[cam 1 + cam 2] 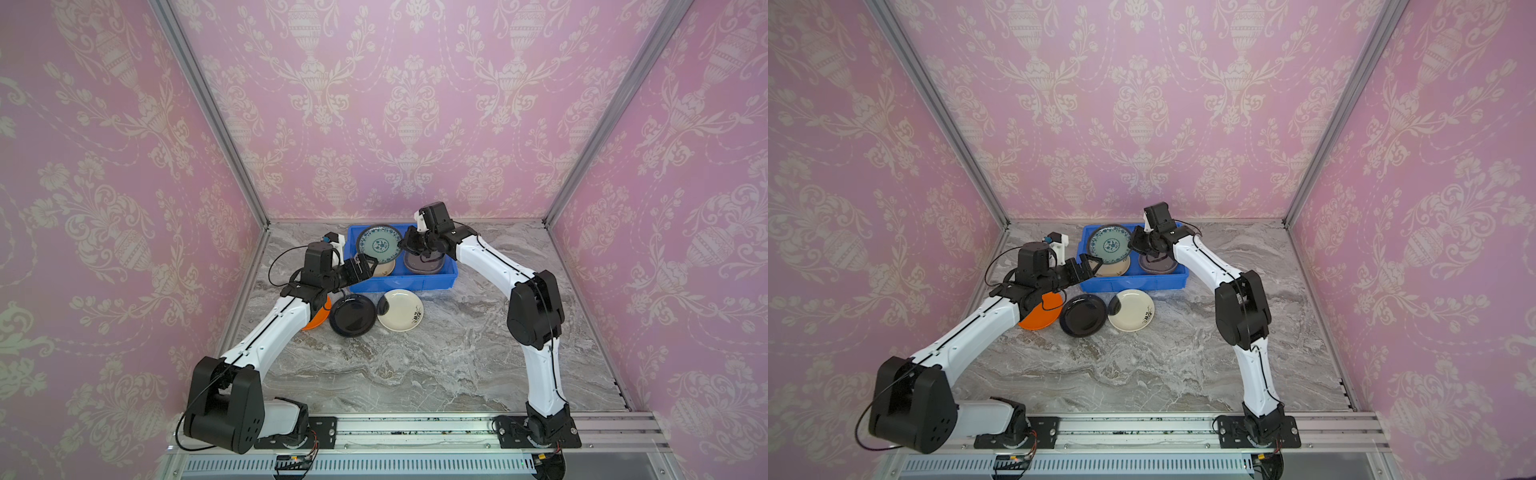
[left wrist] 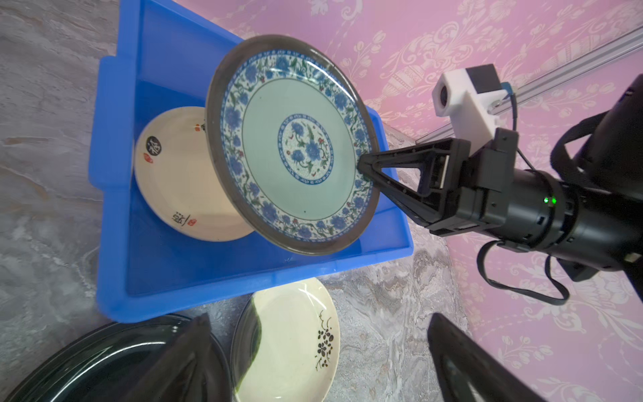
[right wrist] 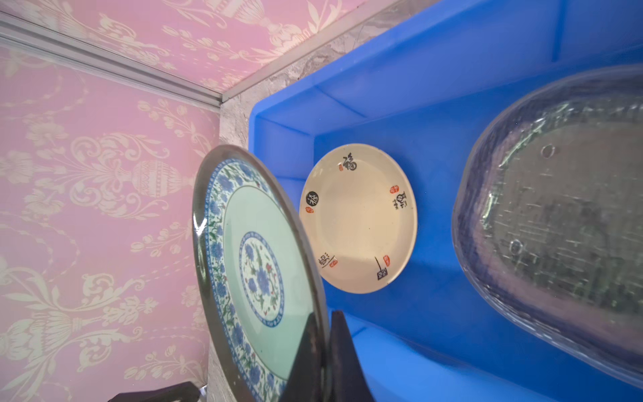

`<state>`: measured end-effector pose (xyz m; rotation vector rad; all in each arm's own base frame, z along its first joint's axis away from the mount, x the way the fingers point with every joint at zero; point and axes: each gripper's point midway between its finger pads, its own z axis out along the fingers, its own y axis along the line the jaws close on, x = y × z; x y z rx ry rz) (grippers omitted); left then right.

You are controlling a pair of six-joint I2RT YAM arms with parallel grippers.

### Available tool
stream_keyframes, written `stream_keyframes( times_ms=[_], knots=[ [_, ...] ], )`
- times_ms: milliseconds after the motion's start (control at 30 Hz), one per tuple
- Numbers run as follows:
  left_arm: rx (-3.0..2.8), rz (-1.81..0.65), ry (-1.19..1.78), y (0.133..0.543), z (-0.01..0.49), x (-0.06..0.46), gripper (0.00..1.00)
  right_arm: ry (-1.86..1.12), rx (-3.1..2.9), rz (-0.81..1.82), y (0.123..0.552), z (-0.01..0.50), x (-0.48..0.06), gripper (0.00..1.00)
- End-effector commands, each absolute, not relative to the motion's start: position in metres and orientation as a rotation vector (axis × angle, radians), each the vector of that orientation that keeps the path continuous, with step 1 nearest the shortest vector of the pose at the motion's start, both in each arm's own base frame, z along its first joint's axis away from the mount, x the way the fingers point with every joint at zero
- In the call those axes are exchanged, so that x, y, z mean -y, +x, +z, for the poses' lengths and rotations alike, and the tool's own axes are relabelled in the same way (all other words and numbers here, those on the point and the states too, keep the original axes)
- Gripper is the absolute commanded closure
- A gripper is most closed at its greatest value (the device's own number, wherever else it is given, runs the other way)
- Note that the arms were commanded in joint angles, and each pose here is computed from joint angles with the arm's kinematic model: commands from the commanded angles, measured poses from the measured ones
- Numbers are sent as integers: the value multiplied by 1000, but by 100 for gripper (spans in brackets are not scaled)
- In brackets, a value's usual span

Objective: Place the plates into the plastic bin on the countertop
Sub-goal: Place the plate in the plastic bin.

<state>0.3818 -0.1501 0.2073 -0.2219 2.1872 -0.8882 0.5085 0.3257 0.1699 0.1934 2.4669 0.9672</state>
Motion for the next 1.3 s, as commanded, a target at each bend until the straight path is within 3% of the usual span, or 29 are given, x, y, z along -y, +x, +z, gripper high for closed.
stream_keyframes(
  times_ms=[0,500,833,1067,1267],
  knots=[
    [-2187,-870,-228,376,201,139,1,171,-2500,926,518,156,-328,100],
    [-2225,-902,-247,381,178,140,1,191,-2592,883,536,92,-353,100],
    [-2241,-900,-245,380,170,140,1,199,-2607,828,537,83,-354,100],
    [-2245,-899,-248,381,166,141,1,192,-2626,787,534,78,-353,79],
    [-2255,-926,-266,383,155,143,1,193,-2617,762,533,83,-352,68]
  ],
)
